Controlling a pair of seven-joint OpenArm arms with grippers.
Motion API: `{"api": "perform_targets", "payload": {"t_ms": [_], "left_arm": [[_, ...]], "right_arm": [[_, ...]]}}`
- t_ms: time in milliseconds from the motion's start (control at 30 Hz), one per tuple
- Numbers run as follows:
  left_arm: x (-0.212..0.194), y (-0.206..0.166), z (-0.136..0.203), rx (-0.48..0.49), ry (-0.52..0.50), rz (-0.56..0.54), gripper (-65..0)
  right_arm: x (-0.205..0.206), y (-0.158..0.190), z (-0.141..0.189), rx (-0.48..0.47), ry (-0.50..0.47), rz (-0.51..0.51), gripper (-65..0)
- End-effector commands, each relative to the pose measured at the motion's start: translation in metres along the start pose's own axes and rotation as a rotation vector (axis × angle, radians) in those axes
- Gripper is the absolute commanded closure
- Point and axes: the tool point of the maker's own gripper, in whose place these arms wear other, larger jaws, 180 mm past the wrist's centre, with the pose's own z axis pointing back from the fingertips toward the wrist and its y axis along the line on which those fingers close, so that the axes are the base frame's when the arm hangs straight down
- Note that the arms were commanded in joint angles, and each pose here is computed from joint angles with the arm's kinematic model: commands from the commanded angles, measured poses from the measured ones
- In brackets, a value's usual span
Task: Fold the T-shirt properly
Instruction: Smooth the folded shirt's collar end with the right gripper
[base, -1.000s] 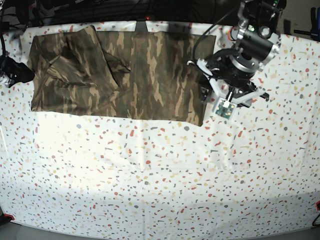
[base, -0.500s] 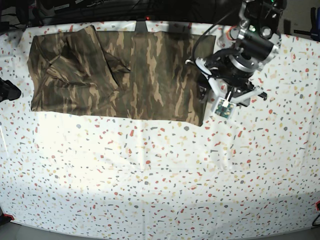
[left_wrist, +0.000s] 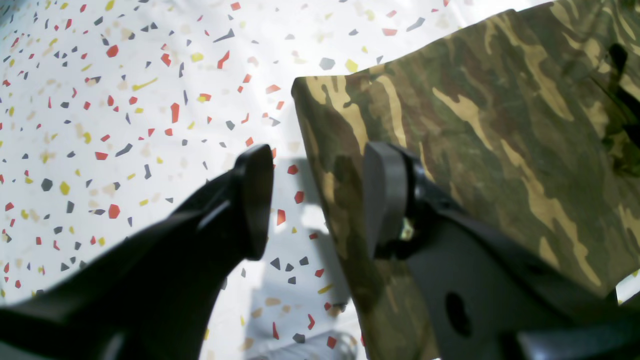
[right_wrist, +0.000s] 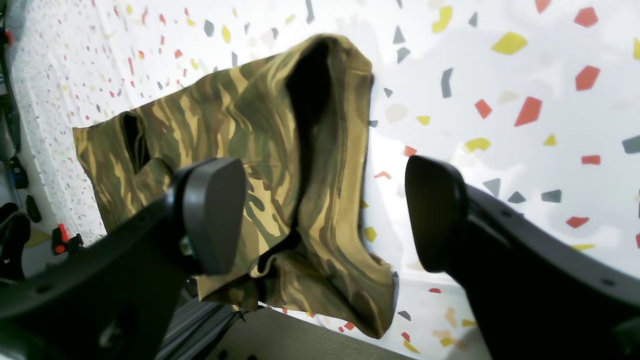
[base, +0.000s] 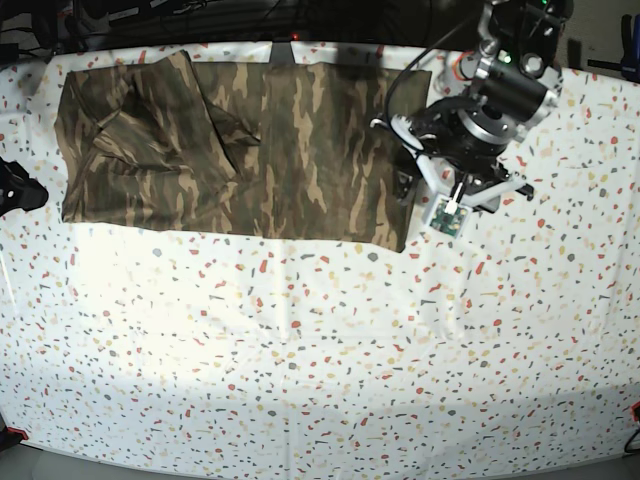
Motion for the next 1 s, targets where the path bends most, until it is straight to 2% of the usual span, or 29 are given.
{"api": "perform_targets", "payload": {"t_ms": [0, 133, 267, 400, 467, 633, 700, 967], "left_arm": [[0.012, 0.002, 0.003, 0.006, -0.05, 0.001, -28.5], [0.012, 0.002, 0.003, 0.006, -0.05, 0.001, -28.5], [0.012, 0.002, 0.003, 0.006, -0.05, 0.0, -28.5], [0.012, 0.002, 0.003, 0.006, -0.05, 0.0, -28.5], [0.012, 0.002, 0.003, 0.006, -0.05, 0.0, -28.5], [0.012, 0.002, 0.003, 0.005, -0.05, 0.001, -28.5], [0.012, 0.002, 0.003, 0.005, -0.05, 0.001, -28.5], [0.012, 0.002, 0.003, 0.006, -0.049, 0.0, -28.5]], "right_arm": [[0.016, -0.002, 0.015, -0.026, -0.029, 0.033, -47.7], [0.01, -0.011, 0.015, -0.075, 0.004, 0.041, -47.7], [0.008, -0.012, 0.015, -0.085, 0.012, 0.042, -47.7], [-0.01, -0.023, 0.003, -0.143, 0.079, 0.04, -47.5], [-0.023, -0.02, -0.013, -0.126, 0.102, 0.025, -47.5], [-0.044, 0.01, -0.056, 0.007, 0.099, -0.027, -47.4], [-0.05, 0.016, -0.065, 0.031, 0.105, -0.038, -47.4], [-0.07, 0.015, -0.075, 0.022, 0.151, -0.05, -46.9]]}}
